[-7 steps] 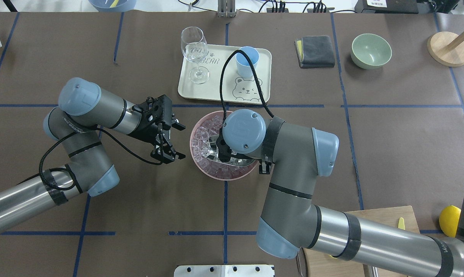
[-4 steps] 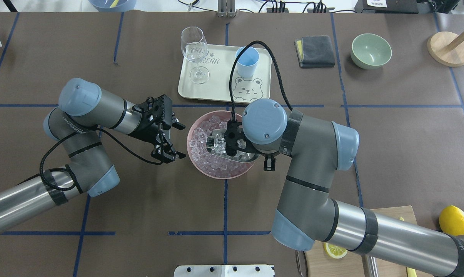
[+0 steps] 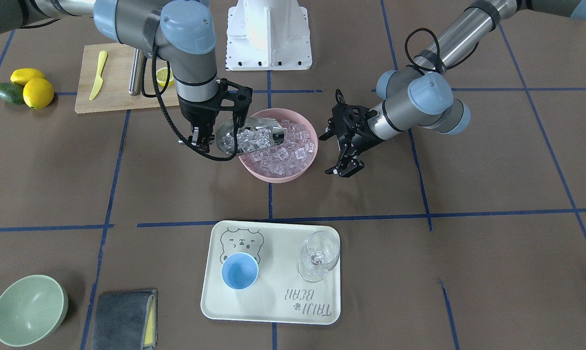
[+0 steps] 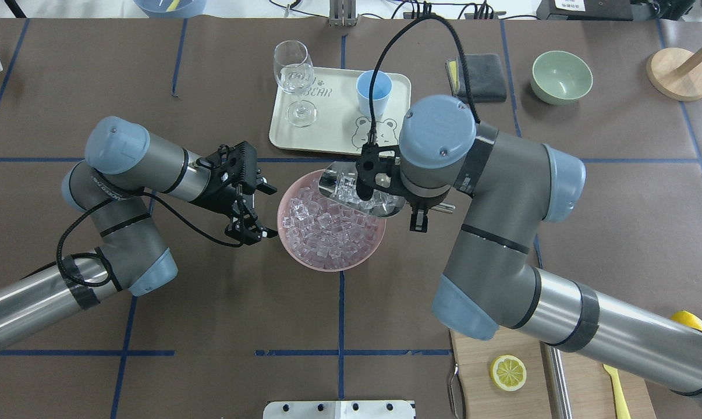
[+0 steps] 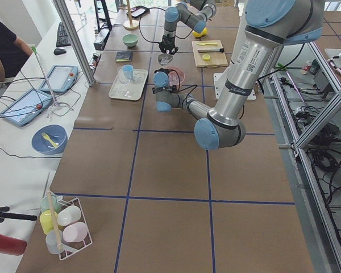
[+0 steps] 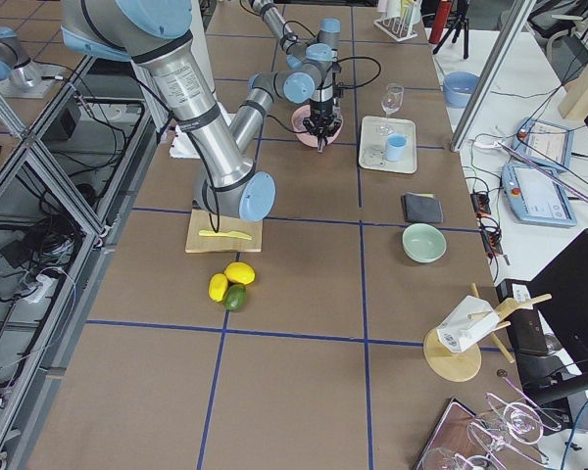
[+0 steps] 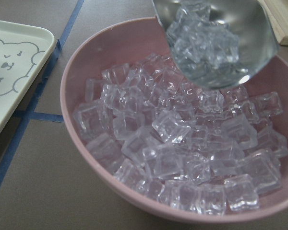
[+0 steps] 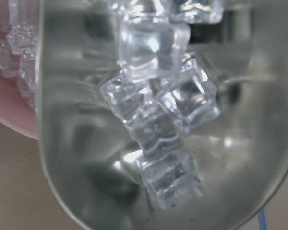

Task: Put ice in cup with scoop
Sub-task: 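Carry the filled scoop to the light-blue cup while the left arm withdraws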

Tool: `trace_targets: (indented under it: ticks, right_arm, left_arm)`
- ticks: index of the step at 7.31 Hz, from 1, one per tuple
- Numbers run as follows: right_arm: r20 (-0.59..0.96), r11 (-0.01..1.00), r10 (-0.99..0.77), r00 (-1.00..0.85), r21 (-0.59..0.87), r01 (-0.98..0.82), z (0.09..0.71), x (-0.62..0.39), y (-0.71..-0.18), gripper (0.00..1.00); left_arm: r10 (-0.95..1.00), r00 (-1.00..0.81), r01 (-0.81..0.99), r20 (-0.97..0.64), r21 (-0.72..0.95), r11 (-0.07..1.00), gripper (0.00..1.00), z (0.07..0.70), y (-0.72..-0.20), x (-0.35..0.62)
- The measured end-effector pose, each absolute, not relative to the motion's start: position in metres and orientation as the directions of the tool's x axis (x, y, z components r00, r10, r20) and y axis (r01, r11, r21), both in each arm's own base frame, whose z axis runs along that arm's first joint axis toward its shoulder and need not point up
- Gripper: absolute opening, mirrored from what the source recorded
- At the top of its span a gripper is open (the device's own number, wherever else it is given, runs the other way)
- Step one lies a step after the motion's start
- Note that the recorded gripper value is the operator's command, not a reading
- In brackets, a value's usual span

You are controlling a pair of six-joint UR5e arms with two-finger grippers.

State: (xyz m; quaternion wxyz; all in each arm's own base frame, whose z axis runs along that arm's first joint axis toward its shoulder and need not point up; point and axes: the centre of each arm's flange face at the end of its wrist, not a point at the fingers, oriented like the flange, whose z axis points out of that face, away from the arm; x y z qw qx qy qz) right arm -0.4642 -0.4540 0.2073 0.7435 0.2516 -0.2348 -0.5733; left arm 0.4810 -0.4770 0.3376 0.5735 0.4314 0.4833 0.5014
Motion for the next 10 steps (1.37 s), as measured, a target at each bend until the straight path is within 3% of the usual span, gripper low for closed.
trace_targets:
  ticks: [5,7,10]
  right_arm:
    - [0.193,0.432,-0.899,0.393,0.533,0.727,0.204,-0.363,-0.514,0.0]
    - [0.256,0.554,-0.832,0.492,0.425,0.716,0.191,-0.364,-0.538,0.0]
    - [0.262,0.63,-0.775,0.576,0.247,0.736,0.165,-0.406,-0.608,0.0]
  left_arm:
    - [0.963,0.202,-0.183,-0.177,0.959,0.215,1.0,0.389,-0.532,0.381]
    - [0.938,0.28,-0.187,-0.205,0.947,0.263,1.0,0.412,-0.552,0.334]
    - [0.887,0.396,-0.179,-0.238,0.927,0.329,1.0,0.439,-0.568,0.252]
